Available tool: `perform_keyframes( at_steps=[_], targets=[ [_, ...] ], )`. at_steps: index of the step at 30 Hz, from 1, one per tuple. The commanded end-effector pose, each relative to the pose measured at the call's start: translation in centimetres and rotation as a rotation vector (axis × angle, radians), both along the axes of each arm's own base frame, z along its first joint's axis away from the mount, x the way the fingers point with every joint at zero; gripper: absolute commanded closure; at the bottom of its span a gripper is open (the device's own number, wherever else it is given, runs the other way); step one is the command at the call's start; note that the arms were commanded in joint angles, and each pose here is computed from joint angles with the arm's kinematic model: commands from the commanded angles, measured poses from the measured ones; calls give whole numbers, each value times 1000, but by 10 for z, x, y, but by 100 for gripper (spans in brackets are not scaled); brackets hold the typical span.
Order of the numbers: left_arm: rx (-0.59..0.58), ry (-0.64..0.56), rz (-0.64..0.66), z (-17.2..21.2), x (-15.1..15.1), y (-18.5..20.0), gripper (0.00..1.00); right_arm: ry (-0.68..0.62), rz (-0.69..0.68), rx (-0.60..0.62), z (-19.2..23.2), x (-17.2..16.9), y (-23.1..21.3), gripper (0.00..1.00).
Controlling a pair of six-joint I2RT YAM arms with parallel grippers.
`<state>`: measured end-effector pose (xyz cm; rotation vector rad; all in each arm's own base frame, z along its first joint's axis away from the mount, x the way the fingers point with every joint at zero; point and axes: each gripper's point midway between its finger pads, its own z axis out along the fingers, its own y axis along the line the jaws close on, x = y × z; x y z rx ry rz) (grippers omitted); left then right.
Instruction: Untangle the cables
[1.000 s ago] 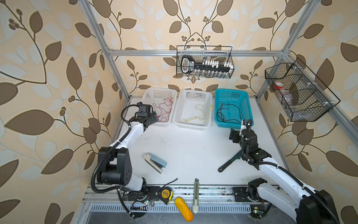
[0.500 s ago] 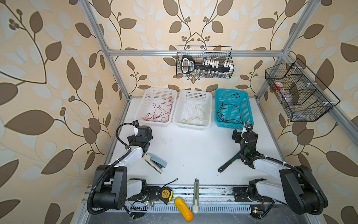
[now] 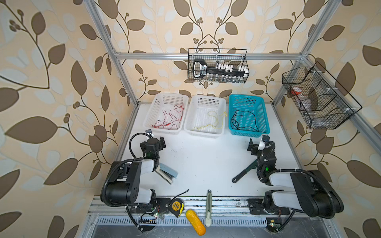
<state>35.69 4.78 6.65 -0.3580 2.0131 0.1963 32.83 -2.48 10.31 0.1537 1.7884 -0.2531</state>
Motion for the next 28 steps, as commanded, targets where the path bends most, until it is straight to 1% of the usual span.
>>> perform_keyframes(
  at_steps=[1, 5, 11, 14, 23, 28],
  targets=[
    [2, -81, -71, 18, 15, -8, 1, -73, 52, -2, 21, 11, 7, 0],
    [11, -27, -5, 11, 20, 3, 1, -54, 19, 42, 19, 17, -4, 0],
    [10, -27, -5, 12, 20, 3, 1, -65, 25, 37, 21, 17, -3, 0],
    [9, -23, -5, 11, 19, 3, 1, -69, 37, 3, 22, 14, 3, 0],
    [9, -24, -5, 11, 20, 3, 1, -62, 69, 17, 21, 18, 7, 0],
    [10, -29, -7, 12, 19, 3, 1, -60, 42, 34, 20, 18, 0, 0]
  ],
)
